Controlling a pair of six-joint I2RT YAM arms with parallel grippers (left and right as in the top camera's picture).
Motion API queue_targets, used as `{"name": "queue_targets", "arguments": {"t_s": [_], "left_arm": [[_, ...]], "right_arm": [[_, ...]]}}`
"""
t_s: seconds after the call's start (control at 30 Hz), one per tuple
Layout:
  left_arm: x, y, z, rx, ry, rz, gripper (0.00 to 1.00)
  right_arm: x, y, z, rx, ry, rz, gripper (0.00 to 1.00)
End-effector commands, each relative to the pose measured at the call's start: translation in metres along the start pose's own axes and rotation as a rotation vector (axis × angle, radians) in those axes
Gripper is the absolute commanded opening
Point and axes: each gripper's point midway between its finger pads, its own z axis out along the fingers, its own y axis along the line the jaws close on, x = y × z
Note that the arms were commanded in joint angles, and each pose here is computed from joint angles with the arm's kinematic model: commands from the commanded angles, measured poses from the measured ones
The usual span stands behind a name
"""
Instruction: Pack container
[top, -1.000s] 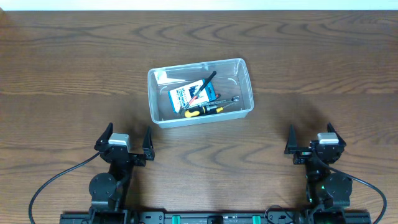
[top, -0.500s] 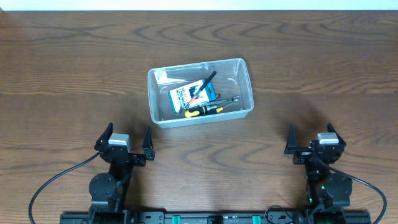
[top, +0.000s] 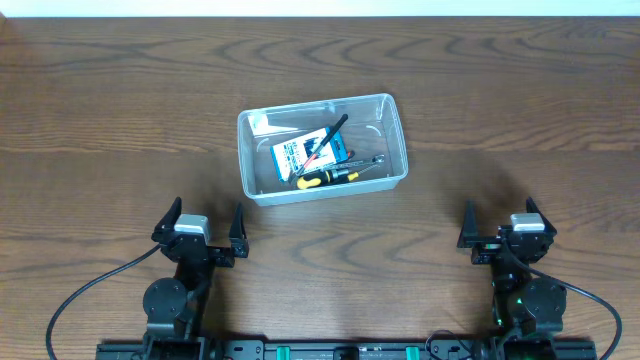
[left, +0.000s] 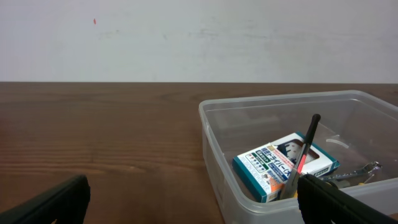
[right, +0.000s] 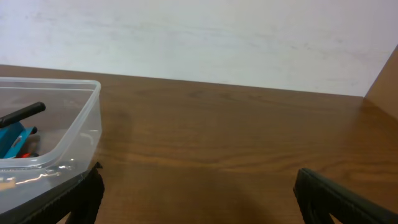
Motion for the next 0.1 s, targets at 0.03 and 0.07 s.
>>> {"name": "queue_targets", "arguments": {"t_s": [0.03, 0.07], "left_arm": [[0.0145, -0.0074, 0.0003, 0.043, 0.046, 0.002, 0.98], [0.0145, -0.0074, 0.0003, 0.043, 0.046, 0.002, 0.98]], "right_arm": [[0.0010, -0.0029, -0.0001, 0.014, -0.001, 0.016, 0.99], [0.0010, -0.0029, -0.0001, 0.014, -0.001, 0.016, 0.99]]}}
